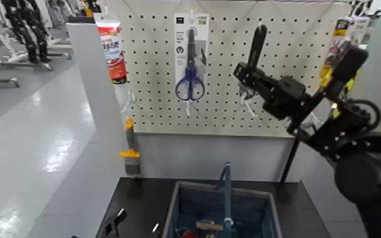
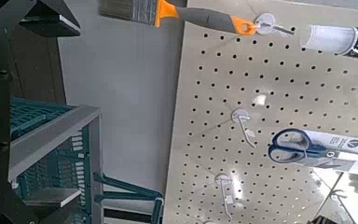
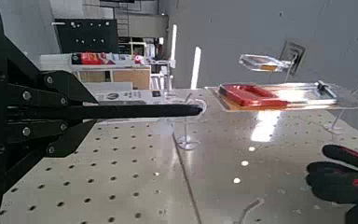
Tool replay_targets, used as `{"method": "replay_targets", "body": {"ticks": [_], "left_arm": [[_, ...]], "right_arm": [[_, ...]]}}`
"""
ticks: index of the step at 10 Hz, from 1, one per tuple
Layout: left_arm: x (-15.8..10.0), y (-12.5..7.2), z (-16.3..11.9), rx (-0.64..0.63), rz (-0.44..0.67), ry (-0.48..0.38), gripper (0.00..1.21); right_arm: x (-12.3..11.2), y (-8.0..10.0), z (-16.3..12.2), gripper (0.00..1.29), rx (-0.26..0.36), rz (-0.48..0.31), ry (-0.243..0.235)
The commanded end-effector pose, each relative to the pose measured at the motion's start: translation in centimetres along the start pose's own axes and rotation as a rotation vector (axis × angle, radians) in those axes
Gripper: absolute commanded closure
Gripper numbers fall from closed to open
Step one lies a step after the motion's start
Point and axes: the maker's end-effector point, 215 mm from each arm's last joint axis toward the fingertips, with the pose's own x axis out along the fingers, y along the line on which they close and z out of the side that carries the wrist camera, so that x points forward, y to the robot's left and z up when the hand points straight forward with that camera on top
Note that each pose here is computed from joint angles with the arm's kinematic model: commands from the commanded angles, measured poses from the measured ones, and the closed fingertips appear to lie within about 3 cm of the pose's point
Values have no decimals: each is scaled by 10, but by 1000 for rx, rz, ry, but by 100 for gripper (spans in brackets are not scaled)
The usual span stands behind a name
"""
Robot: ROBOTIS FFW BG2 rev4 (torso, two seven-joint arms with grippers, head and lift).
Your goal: Put the black wrench into the crate.
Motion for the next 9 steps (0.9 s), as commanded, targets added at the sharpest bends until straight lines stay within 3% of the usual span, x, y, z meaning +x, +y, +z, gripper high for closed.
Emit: {"method": "replay_targets", "body": {"ticks": [1,5,9], "left_arm": [[-2,2,-3,-8,12,3,10],[-2,3,-4,-11,24,-2,10],[-3,4,-6,-18,34,-4,10]], "right_arm": [[-27,-3,-53,116,107,-65,59],[-85,-15,-123,116,206,-220,159],[-124,-9,-183,116,289,-289,287]]}}
